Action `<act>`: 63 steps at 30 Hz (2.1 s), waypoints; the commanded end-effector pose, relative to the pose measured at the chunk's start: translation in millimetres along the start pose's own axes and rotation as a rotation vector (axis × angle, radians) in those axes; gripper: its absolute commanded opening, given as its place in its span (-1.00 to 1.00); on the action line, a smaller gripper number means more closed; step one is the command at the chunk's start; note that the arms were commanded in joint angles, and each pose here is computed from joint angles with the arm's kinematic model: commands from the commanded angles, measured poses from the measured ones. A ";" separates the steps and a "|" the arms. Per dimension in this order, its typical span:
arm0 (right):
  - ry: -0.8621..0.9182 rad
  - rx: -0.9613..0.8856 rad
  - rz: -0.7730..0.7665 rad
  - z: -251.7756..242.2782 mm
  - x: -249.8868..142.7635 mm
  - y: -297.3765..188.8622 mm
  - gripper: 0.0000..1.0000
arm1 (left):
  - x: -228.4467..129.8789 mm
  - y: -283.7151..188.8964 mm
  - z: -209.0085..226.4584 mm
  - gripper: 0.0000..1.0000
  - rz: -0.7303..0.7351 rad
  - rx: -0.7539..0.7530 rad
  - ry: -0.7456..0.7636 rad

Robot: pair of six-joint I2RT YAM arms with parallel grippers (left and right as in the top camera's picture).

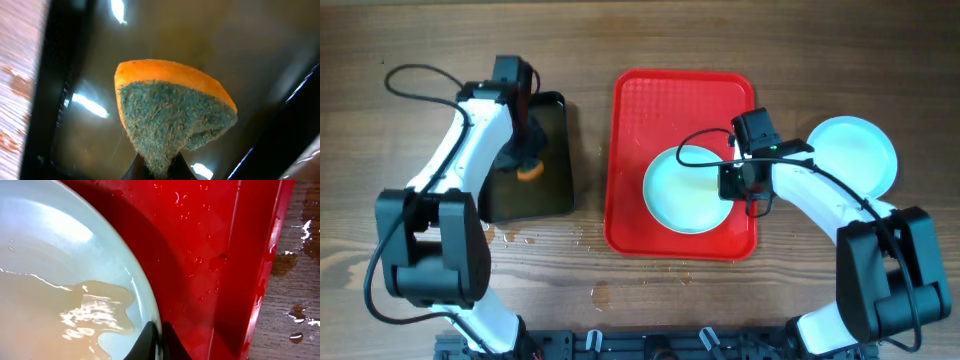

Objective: Clean dirty plates on tray and stack at the side

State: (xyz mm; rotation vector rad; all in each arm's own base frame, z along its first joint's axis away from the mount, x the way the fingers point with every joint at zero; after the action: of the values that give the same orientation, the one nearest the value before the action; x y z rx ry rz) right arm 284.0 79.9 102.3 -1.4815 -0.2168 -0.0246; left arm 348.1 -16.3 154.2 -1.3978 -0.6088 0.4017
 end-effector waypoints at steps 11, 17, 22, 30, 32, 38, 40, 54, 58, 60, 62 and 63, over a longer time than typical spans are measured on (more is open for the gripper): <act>-0.247 -0.750 -0.593 60.2 -6.4 -149.5 -0.91 | -7.7 4.7 -3.0 0.99 0.066 -0.075 0.064; -0.473 -0.925 -0.676 97.3 -21.8 -163.3 -0.91 | -8.1 4.7 -2.6 1.00 0.068 -0.072 0.064; -0.661 -0.972 -0.673 119.0 -33.9 -166.6 -0.91 | -8.1 4.6 -2.6 1.00 0.068 -0.072 0.064; -0.669 -0.963 -0.691 123.9 -36.2 -167.3 -0.91 | -8.1 4.7 -2.6 1.00 0.068 -0.072 0.064; -0.663 -0.968 -0.696 123.9 -35.8 -168.0 -0.91 | -8.1 4.7 -2.6 1.00 0.068 -0.072 0.064; -0.654 -0.967 -0.704 124.3 -35.2 -168.6 -0.91 | -8.1 4.6 -2.6 1.00 0.068 -0.073 0.064; -0.598 -0.946 -0.725 122.6 -34.3 -168.1 -0.91 | -8.2 4.7 -2.6 1.00 0.069 -0.072 0.064; -0.410 -0.734 -0.613 83.9 -15.2 -155.5 -0.91 | -8.7 4.6 -2.4 1.00 0.073 -0.072 0.065; -0.278 -0.434 -0.539 76.0 -10.3 -143.5 -0.91 | -11.5 4.1 -4.0 1.00 0.107 -0.101 0.068; -0.166 -0.290 -0.480 59.2 -3.7 -138.3 -0.92 | -14.4 2.9 -4.8 1.00 0.135 -0.126 0.101; -0.017 -0.171 -0.429 27.5 5.8 -135.5 -0.91 | -14.8 -4.5 -3.5 0.99 0.125 -0.141 0.138; 0.108 -0.108 -0.406 -5.2 11.4 -135.5 -0.92 | -15.0 -14.0 -1.4 0.99 0.107 -0.156 0.149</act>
State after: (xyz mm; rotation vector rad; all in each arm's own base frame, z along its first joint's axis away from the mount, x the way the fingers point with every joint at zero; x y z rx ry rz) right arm 263.7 96.5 228.0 -1.7516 -0.6272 -0.3365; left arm 340.9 -27.3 147.8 -1.5515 -0.4682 0.4043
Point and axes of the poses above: each gripper's point midway between its finger pads, its own y axis out along the fingers, its own z axis along the line the jaws close on, x = y × z, the point moved 10 cm from there along -y, back along the fingers, and after that the axes turned 8 degrees about -y, right-handed, at the moved point
